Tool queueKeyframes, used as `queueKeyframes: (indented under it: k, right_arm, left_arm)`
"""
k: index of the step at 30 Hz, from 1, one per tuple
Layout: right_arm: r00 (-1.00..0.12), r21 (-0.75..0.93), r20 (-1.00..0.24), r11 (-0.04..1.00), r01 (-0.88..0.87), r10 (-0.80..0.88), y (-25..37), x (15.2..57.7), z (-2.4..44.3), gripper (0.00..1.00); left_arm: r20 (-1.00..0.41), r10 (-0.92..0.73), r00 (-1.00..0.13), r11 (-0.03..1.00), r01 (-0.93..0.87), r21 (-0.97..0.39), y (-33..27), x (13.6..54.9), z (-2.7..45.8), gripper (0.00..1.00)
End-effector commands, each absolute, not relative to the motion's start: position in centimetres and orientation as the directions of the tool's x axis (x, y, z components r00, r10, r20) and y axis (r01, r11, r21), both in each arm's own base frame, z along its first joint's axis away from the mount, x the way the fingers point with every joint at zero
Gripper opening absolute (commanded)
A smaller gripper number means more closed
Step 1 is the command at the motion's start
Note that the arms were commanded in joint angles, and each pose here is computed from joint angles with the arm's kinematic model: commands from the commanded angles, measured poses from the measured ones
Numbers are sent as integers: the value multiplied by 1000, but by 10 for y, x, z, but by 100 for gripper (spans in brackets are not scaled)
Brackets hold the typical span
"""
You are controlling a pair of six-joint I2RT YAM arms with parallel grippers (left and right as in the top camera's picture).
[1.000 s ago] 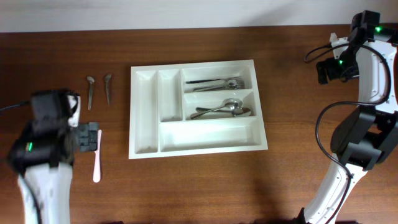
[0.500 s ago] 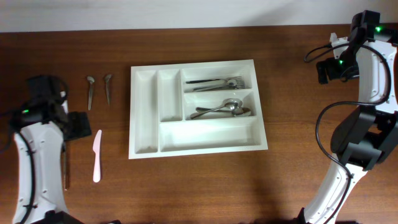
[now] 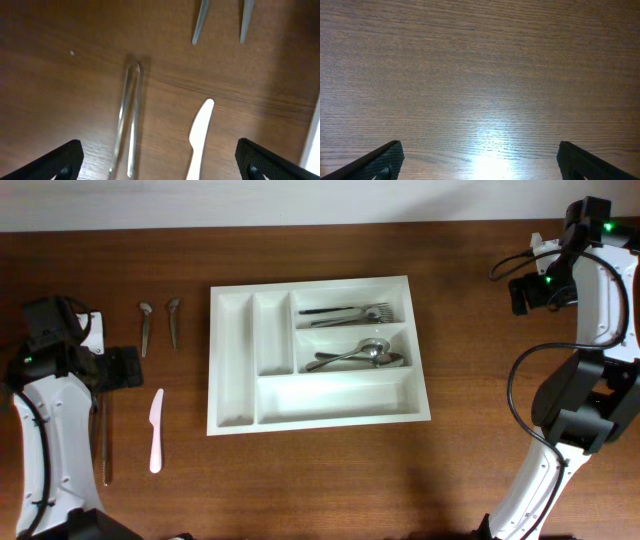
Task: Pack container
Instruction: 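Move the left gripper over the chopsticks at the left side, then lower the left gripper around the chopsticks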
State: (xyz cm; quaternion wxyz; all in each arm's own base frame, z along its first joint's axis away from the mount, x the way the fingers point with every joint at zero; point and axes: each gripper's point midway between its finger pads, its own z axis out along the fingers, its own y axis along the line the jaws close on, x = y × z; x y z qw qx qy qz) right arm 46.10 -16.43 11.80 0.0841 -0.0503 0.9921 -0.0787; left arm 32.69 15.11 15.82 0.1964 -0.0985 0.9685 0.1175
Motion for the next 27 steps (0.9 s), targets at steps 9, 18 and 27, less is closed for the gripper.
queueKeyframes:
  k: [9,18,27]
  right_arm:
    - [-974,-173,-199,982,-78,-112,-165,463,135,99]
    - [-974,-173,-199,982,-78,-112,-165,463,135,99]
    - [-974,-173,-199,982,-78,-112,-165,463,135,99]
  left_arm:
    - [-301,-277,-913,933,-330,143,174,318,129,99]
    - [-147,-125,-981,973,-150,175,186,329,128,99]
    - [-22,-121,-992,973,-123,197,194,321,107,99]
